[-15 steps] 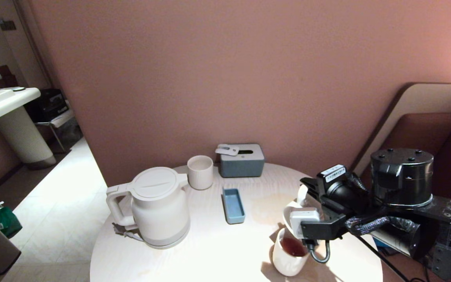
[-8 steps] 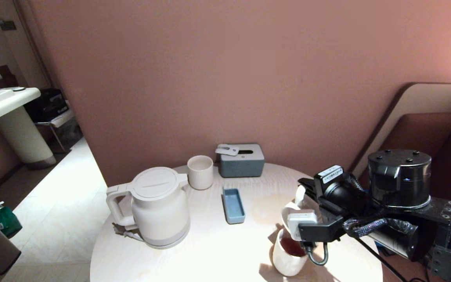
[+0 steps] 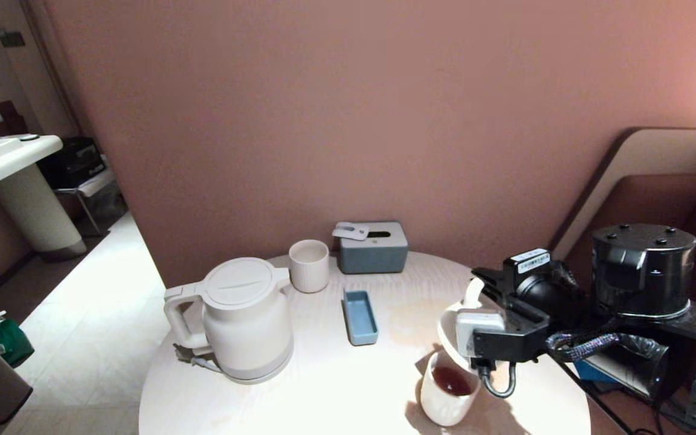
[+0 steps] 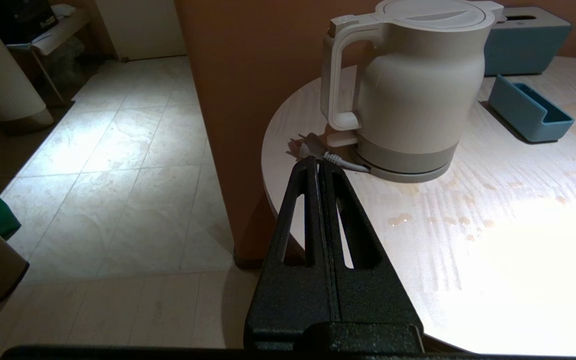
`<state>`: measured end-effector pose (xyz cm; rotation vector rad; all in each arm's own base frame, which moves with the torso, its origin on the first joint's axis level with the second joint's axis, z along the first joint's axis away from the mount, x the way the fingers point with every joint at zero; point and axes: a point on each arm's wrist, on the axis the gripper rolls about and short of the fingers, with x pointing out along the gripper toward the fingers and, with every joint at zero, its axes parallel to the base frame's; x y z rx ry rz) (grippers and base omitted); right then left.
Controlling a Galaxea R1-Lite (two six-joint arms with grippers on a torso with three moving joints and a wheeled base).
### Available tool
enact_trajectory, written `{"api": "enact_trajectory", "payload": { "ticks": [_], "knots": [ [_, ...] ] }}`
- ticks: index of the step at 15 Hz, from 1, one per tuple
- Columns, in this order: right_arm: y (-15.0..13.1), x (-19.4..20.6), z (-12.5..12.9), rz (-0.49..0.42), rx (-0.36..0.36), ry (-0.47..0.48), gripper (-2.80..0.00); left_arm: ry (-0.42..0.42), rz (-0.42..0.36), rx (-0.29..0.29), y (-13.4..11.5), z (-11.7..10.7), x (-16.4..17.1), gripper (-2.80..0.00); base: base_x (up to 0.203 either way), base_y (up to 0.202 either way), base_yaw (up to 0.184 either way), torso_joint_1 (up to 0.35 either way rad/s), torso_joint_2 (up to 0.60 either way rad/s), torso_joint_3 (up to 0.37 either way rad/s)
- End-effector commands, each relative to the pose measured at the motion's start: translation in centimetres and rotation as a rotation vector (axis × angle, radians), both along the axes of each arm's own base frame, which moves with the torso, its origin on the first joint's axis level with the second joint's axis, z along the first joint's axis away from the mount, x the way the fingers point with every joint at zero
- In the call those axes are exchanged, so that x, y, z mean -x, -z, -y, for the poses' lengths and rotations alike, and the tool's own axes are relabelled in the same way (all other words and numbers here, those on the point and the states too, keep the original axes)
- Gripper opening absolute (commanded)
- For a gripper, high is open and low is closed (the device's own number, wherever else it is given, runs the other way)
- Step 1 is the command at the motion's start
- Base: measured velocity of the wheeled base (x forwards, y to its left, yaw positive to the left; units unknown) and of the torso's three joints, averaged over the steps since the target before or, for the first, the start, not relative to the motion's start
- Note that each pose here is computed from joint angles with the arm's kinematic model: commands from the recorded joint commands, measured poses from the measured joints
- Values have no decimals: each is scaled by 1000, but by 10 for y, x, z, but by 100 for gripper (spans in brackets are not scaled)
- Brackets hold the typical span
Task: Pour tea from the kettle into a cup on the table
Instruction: Pour water into another cup
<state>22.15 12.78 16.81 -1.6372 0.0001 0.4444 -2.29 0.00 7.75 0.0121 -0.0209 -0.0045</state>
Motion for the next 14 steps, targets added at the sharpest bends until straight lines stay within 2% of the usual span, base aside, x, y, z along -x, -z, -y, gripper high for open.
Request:
{"api": "enact_trajectory", "payload": {
  "ticks": [1,4,9,11,14],
  "knots": [
    [-4,1,9,-4,-87,51,-280,0,-1,0,0,0,0,-280,0,0,0,0,0,0],
    [7,4,19,-83,-244,139,-280,0,-1,0,0,0,0,-280,0,0,0,0,0,0],
    [22,2,33,-183,-446,238,-280,0,-1,0,0,0,0,-280,0,0,0,0,0,0],
    [21,-6,42,-170,-533,256,-280,0,-1,0,0,0,0,-280,0,0,0,0,0,0],
    [19,-20,54,-139,-728,279,-280,0,-1,0,0,0,0,-280,0,0,0,0,0,0]
  ]
}}
